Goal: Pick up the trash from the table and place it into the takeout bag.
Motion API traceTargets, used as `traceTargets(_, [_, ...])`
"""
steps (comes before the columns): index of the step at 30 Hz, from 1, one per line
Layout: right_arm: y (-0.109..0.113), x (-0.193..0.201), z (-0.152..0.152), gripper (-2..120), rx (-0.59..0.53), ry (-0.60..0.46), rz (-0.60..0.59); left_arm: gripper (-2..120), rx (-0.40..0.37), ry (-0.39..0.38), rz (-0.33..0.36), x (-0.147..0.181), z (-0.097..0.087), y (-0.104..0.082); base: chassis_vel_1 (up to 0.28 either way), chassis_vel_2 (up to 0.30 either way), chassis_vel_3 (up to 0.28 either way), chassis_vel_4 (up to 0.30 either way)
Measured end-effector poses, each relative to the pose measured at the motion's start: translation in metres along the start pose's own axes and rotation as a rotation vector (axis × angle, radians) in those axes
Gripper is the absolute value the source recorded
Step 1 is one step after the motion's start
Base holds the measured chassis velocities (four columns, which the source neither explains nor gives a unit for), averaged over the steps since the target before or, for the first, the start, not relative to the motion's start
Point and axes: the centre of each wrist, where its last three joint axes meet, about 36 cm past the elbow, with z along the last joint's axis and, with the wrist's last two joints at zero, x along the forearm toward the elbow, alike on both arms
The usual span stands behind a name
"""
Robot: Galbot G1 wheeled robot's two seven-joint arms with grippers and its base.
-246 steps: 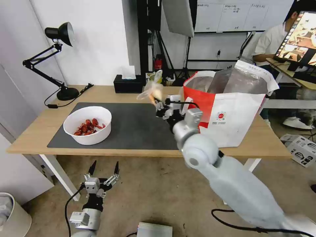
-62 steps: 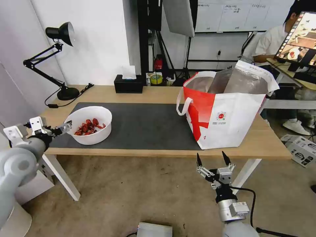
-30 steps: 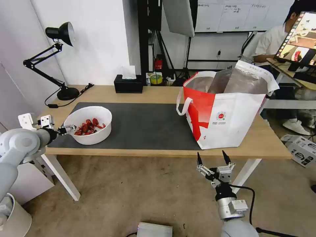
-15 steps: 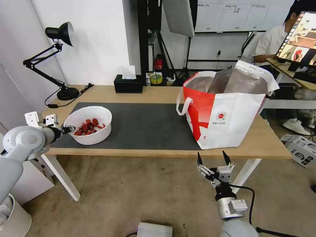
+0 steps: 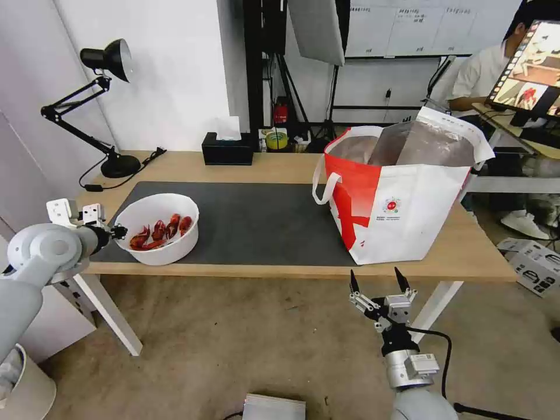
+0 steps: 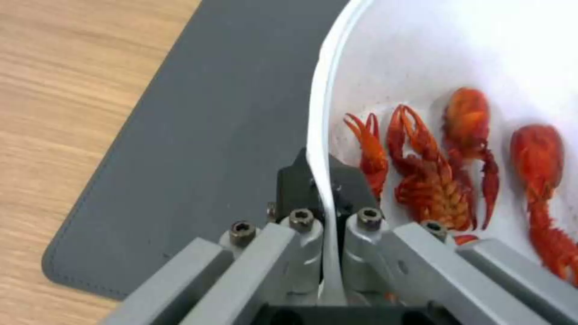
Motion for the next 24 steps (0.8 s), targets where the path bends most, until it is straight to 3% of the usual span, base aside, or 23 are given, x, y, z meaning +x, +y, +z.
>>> traceTargets(4, [0.000, 0.000, 0.000, 100, 0.000, 0.001, -0.001, 0, 0.010, -0.028, 0.014, 0.008, -0.007, -0.001, 0.000, 0.000, 0.000, 0.000])
traceTargets(12, [0.001, 0.001, -0.001, 100, -0.002, -0.001, -0.002, 0, 0.071, -0.098, 0.100, 0.042, -0.041, -0.015, 0.000, 0.000, 0.000, 0.000])
traceTargets(15, [0.001, 0.001, -0.002, 100, -0.003, -0.003, -0.003, 0, 0.096, -0.127, 0.156, 0.061, -0.062, -0.030, 0.000, 0.000, 0.000, 0.000])
traceTargets(24, [0.002, 0.004, -0.003, 100, -0.006, 0.001, -0.004, 0, 0.085, -0.136, 0.247, 0.084, -0.094, -0.070, 0.000, 0.000, 0.000, 0.000])
